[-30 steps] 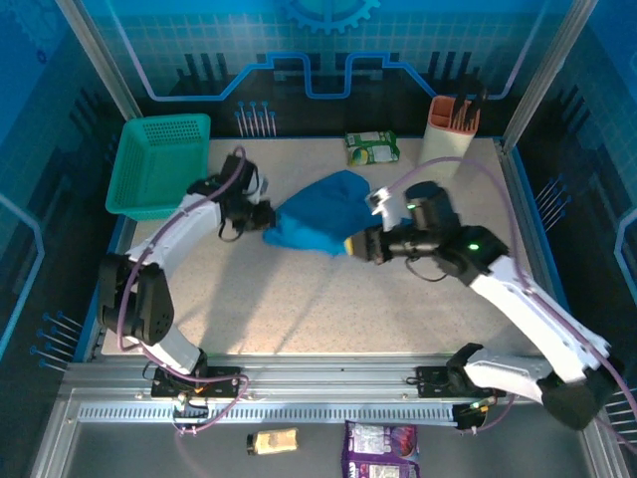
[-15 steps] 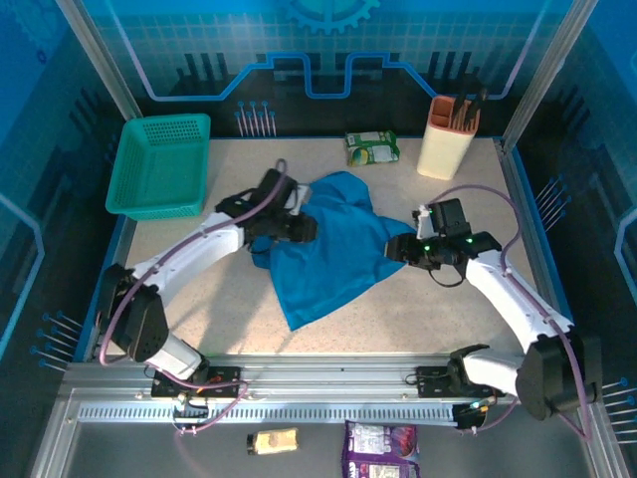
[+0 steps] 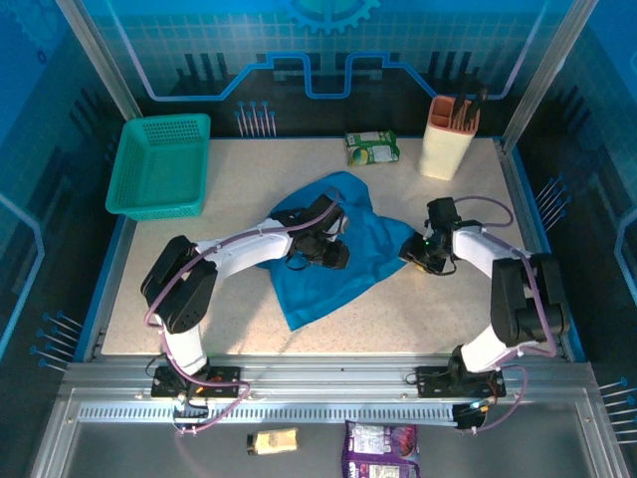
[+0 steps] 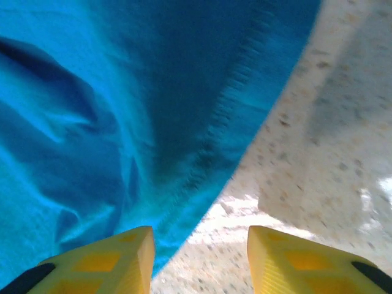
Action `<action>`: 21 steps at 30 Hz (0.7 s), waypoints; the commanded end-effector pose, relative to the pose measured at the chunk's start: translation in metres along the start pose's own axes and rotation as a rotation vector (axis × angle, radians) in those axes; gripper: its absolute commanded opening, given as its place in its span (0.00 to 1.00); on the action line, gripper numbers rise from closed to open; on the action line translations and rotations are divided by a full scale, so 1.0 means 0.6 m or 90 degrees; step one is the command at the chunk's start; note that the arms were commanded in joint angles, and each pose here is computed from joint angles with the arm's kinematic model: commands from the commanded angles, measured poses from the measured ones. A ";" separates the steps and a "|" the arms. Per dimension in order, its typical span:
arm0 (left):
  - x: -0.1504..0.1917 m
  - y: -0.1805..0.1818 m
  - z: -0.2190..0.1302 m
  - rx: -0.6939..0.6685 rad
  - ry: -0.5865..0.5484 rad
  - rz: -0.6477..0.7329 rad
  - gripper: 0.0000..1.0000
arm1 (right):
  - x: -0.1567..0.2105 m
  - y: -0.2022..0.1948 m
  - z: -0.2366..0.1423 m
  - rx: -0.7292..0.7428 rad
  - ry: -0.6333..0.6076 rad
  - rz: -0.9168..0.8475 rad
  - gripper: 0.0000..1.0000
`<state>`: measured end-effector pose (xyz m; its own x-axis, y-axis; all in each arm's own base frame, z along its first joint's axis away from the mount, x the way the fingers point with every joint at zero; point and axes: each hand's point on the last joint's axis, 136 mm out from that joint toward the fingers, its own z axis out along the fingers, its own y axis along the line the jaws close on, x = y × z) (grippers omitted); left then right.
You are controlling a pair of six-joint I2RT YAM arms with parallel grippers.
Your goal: Fold the inside-out t-shirt
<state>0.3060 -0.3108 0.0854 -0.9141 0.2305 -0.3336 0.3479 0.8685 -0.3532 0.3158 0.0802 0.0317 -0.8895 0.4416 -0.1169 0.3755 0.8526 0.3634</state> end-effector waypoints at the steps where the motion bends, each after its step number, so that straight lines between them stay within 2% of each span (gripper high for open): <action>1: 0.005 0.003 -0.002 0.006 -0.002 -0.005 0.34 | -0.023 0.030 0.015 -0.005 -0.014 0.005 0.42; 6: 0.010 -0.010 -0.015 0.038 -0.014 0.009 0.34 | -0.027 0.033 0.022 -0.004 -0.017 0.010 0.23; 10: 0.015 -0.016 -0.020 0.058 -0.023 0.020 0.35 | -0.025 0.042 0.005 -0.017 -0.026 0.003 0.00; 15: 0.025 -0.046 -0.023 0.090 -0.031 0.040 0.36 | -0.025 0.061 -0.041 -0.042 -0.060 -0.012 0.00; 19: 0.039 -0.056 -0.007 0.080 -0.018 0.050 0.37 | -0.029 0.051 -0.049 0.007 -0.077 -0.035 0.01; 21: 0.047 -0.054 0.004 0.070 -0.008 0.044 0.37 | -0.025 0.038 -0.043 0.067 -0.069 -0.059 0.22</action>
<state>0.2759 -0.3295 0.0915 -0.8830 0.2738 -0.3811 0.4285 0.8015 -0.4171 0.3410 0.0933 0.0748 -0.8625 0.4394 -0.2510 0.3276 0.8629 0.3847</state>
